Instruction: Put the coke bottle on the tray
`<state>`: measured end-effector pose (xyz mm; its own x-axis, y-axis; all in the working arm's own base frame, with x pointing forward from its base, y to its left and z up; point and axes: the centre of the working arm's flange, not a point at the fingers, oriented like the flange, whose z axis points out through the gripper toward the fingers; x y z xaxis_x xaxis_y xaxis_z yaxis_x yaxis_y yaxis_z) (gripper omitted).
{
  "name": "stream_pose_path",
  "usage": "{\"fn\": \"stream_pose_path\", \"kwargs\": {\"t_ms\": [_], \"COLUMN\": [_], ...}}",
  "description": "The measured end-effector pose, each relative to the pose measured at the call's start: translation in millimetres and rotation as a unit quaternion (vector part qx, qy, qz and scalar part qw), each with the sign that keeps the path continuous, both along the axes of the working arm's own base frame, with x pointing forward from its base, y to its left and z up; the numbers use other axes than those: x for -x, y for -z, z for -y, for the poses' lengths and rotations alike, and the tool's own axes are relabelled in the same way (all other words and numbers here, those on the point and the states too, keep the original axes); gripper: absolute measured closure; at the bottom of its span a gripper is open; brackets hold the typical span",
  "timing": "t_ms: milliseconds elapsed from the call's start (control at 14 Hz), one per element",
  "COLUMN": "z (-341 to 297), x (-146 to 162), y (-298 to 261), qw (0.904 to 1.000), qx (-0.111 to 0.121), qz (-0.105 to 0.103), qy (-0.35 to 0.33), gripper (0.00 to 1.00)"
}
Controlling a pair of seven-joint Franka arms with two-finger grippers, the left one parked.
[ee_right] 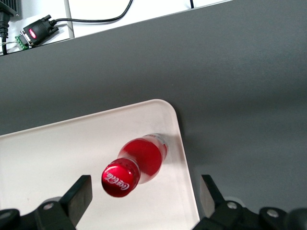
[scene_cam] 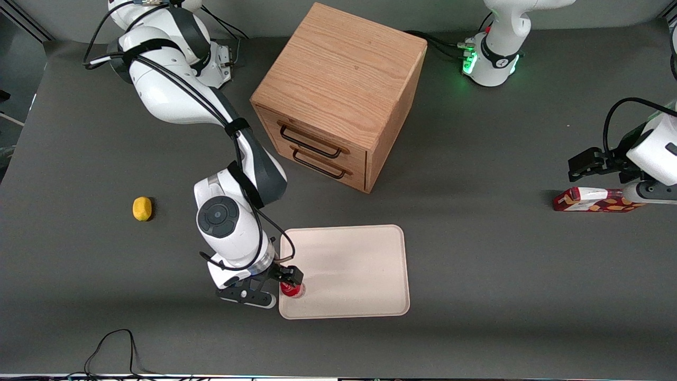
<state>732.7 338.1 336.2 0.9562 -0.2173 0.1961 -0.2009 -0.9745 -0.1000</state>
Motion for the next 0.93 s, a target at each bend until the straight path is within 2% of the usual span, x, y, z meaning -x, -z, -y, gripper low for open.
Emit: {"fn": "stream_pose_path", "kwargs": {"t_ms": [143,357,571,714,929], "z": [0,3,12,28,90], "x": [0,2,14,29,65], "y": [-2,-8,-35,-62,-113], "qw": [1.0000,0.9999,0.9984,0.9971,0.9948], "qx": [0.000,0.008,0.029,0.040,0.038], "qz": [0.000,-0.013,-0.049,-0.065,-0.092], "qy": [0.001,0.003,0.008,0.009,-0.025], "gripper": [0.00,0.00,0.00,0.00,0.00]}}
